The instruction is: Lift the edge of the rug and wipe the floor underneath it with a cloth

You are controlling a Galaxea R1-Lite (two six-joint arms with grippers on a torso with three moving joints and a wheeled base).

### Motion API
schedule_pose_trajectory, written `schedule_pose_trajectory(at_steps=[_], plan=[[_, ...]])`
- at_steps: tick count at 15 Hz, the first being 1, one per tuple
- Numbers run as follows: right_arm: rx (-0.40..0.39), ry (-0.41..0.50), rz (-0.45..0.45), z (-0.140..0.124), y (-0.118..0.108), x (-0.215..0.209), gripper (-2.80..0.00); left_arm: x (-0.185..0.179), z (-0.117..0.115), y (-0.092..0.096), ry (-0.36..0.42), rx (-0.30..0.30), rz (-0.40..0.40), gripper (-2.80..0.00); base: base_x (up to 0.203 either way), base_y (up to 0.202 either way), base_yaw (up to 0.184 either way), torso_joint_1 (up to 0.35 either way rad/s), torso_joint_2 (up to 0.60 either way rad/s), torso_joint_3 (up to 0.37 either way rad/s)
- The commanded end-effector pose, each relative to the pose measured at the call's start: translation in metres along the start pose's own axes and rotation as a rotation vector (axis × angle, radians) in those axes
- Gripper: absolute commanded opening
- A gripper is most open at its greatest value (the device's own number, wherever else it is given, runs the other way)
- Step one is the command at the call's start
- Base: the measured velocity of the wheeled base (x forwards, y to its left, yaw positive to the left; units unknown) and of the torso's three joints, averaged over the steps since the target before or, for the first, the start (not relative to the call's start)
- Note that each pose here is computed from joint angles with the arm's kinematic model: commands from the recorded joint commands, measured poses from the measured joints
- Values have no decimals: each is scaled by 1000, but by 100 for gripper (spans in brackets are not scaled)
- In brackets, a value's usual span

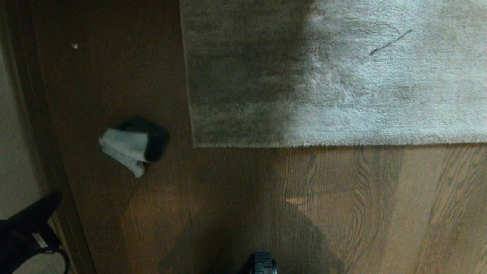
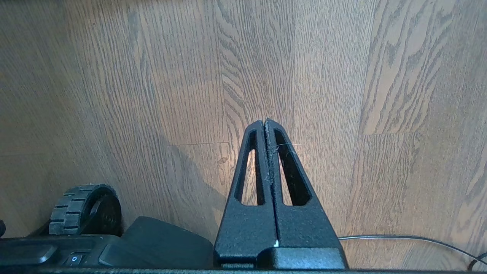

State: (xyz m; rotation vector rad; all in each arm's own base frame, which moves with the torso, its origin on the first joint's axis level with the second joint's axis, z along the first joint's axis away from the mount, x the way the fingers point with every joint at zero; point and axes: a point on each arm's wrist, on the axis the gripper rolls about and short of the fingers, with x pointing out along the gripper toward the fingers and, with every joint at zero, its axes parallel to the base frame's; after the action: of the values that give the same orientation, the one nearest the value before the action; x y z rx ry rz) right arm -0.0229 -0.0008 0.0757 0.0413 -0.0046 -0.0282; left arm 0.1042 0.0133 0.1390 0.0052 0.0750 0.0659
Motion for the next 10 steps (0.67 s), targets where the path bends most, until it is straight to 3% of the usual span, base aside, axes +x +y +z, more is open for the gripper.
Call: schedule_pose_trajectory(at_steps=[1, 4, 6, 10], plan=[[0, 1, 1, 0, 0, 0, -280, -20, 5, -1, -32, 3, 2, -280, 0, 0, 0, 0, 0, 0], [0, 1, -1, 0, 0, 0, -280, -31, 5, 1, 6, -2, 36, -280, 0, 0, 0, 0, 0, 0], [0, 1, 1, 0, 0, 0, -280, -42, 1, 0, -9, 0, 49, -280, 0, 0, 0, 0, 0, 0], [0, 1, 0, 0, 0, 0, -280, -63, -19, -4, 4, 0, 35, -280, 0, 0, 0, 0, 0, 0]])
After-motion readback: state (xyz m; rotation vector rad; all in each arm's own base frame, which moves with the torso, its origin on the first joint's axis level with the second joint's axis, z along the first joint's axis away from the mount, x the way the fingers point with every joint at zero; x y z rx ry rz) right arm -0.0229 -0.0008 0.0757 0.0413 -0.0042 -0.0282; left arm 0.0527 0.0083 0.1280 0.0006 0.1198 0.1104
